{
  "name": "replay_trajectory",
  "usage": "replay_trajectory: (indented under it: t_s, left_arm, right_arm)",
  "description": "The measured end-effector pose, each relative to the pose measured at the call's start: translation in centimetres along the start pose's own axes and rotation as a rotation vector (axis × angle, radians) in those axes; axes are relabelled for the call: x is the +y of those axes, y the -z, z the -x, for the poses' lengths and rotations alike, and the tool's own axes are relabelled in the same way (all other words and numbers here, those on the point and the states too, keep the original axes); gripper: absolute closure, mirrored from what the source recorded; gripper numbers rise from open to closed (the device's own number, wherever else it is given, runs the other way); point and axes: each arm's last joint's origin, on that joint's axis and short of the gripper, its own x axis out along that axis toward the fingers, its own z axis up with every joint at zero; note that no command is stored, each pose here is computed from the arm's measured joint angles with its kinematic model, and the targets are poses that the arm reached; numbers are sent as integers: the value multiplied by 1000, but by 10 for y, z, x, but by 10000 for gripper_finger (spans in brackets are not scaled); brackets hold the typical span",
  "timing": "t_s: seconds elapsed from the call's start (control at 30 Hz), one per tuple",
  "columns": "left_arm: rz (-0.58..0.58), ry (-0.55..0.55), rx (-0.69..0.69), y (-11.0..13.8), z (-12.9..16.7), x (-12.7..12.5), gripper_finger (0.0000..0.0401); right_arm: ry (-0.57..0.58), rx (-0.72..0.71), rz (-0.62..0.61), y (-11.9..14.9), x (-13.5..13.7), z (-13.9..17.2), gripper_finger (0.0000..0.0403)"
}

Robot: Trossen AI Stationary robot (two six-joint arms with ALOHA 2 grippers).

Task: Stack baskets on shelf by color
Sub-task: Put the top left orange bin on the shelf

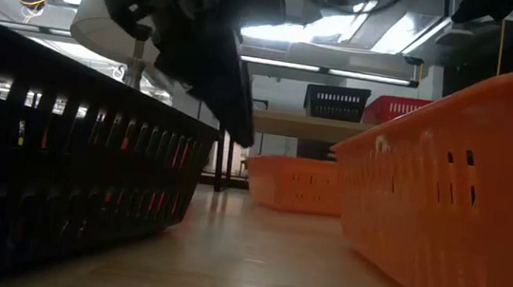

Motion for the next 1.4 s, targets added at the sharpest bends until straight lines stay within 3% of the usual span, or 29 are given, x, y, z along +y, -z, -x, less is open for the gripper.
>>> replay_trajectory:
  t_s: [0.13, 0.43, 0.7, 0.87, 1.4]
  left_arm:
    - [-169, -173, -42, -6, 2, 10, 303]
    - [-188, -251, 1, -22, 4, 59, 271]
    - [-431, -232, 181, -21, 11, 68, 253]
    - [-540, -228, 202, -20, 11, 72, 253]
    - [-599, -236, 268, -6, -23, 97, 253]
  right_arm:
    - [-1, 0, 0, 0, 0, 0, 268]
    - [2, 9, 7, 1, 0, 0, 268]
    - [8, 48, 24, 4, -2, 0, 268]
    - [9, 49, 24, 4, -2, 0, 268]
    - [17, 63, 32, 6, -3, 0, 268]
